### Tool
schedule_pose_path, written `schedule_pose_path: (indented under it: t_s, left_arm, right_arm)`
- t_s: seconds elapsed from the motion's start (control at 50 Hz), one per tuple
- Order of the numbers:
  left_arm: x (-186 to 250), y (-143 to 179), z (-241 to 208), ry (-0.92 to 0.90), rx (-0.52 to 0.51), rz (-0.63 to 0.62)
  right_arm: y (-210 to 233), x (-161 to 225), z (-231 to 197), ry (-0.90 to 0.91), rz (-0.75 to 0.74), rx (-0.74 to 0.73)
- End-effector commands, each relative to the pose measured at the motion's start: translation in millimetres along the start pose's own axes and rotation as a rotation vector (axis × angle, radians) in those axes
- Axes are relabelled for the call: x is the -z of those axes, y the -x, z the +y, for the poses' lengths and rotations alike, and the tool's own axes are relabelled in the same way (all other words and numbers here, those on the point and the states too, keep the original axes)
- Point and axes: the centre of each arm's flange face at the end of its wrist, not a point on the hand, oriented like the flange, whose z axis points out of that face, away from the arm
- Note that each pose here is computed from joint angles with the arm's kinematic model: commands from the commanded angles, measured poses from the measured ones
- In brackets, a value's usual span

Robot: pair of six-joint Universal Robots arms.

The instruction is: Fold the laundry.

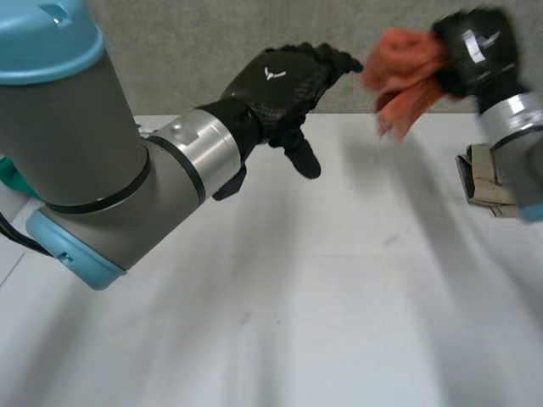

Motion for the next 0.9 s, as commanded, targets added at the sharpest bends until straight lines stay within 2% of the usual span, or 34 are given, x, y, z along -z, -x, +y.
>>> schedule_pose_path:
  t_s: [0.02,0.1,0.14,0.28,0.42,0.54,0.66,0.74,0.84,0.9]
  left_arm:
    - [1.9,-8.9,-15.0,-0.057,-0.003,0.031]
    - [3.9,-19.1,-16.4,-0.061,-0.003,0.074]
    - [5.0,-22.8,-15.1,-0.056,0.001,0.089]
    - [7.7,-33.3,-8.8,-0.038,0.006,0.124]
    - [10.0,-41.3,-2.2,-0.021,0.015,0.178]
    - [10.8,-42.4,0.5,-0.013,0.018,0.181]
    - [10.6,-42.3,-0.1,-0.015,0.017,0.181]
    - [10.5,-42.2,-0.5,-0.017,0.018,0.181]
    - [10.4,-41.6,-0.6,-0.019,0.019,0.179]
    - [11.1,-42.5,1.6,-0.012,0.021,0.181]
  right_arm:
    - [-107.1,-17.3,17.8,-0.071,0.12,0.003]
    - [-153.5,-8.1,52.5,-0.036,0.128,0.004]
    - [-177.2,5.9,85.2,0.016,0.119,-0.008]
    - [-198.4,47.6,169.5,0.093,0.083,-0.022]
    - [-221.3,91.6,206.9,0.143,0.122,0.011]
    - [-231.2,94.8,200.8,0.127,0.144,0.028]
    - [-250.4,82.4,159.9,0.11,0.171,0.028]
    - [-253.8,78.6,149.4,0.092,0.172,-0.006]
    - [-254.5,82.2,158.2,0.1,0.183,-0.015]
    - [-246.0,92.6,182.0,0.14,0.175,-0.03]
